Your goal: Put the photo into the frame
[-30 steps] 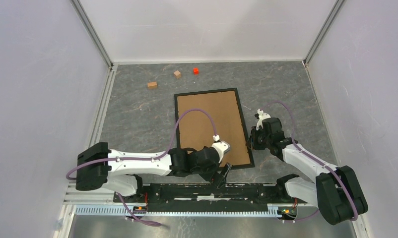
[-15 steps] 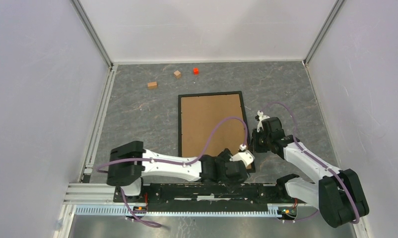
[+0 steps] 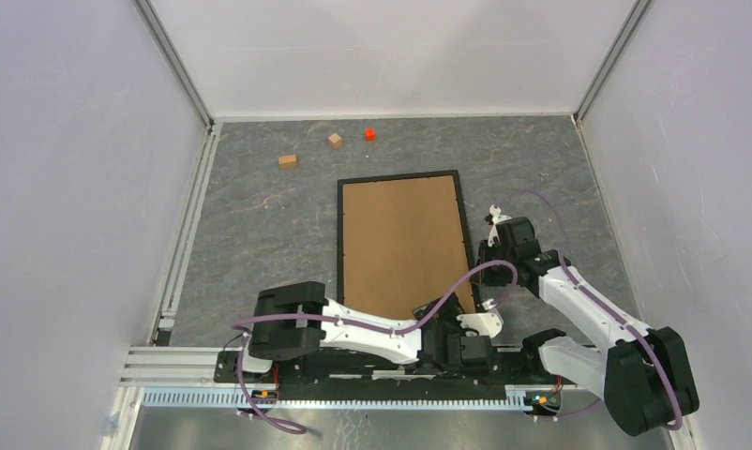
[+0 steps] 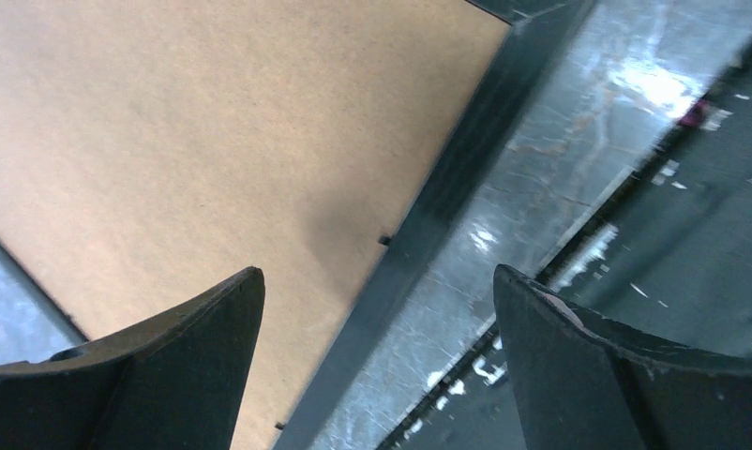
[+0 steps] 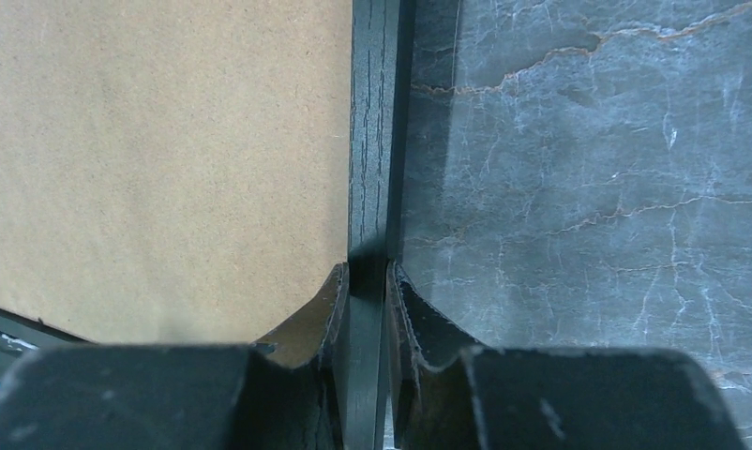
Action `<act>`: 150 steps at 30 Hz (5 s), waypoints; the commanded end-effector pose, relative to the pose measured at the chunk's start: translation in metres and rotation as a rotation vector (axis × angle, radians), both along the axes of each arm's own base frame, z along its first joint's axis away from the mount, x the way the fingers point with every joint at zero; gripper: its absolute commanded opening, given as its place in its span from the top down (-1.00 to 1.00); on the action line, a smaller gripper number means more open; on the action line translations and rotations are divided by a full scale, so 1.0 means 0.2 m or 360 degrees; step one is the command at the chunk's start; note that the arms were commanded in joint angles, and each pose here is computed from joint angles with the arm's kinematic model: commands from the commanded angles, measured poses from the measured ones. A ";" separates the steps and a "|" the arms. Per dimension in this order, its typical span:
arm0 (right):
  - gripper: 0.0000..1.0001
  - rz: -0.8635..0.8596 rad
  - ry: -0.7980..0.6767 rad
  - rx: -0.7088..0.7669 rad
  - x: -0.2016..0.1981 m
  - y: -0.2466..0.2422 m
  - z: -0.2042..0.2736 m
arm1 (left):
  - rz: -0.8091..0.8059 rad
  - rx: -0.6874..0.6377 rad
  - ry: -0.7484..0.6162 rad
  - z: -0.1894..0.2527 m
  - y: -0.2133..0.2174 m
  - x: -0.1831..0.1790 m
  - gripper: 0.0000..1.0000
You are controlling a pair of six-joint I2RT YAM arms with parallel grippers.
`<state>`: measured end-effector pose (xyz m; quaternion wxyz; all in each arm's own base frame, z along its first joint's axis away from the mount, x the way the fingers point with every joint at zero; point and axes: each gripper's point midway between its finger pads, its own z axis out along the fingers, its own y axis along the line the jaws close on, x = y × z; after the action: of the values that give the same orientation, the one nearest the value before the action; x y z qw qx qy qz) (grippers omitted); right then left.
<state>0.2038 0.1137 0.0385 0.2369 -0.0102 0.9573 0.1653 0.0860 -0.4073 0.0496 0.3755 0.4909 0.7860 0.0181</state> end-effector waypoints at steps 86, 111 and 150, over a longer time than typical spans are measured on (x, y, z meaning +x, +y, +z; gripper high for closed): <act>-0.08 -0.0319 -0.1365 -0.0147 0.23 -0.29 1.65 | 0.0517 -0.2712 0.0857 1.55 0.56 0.99 0.95; -0.09 -0.0199 -0.1217 -0.0211 0.27 -0.25 1.40 | 0.0474 -0.2425 0.2192 0.75 0.45 1.09 0.95; -0.57 0.0278 -0.1215 -0.0037 0.03 -0.08 1.45 | 0.1520 -0.1523 0.0289 1.07 1.65 0.89 -1.00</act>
<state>0.2291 0.0903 0.2880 0.5277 -0.1105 0.8318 0.1321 0.2738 -0.0311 0.1559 0.2943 -0.2625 0.9069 -0.1483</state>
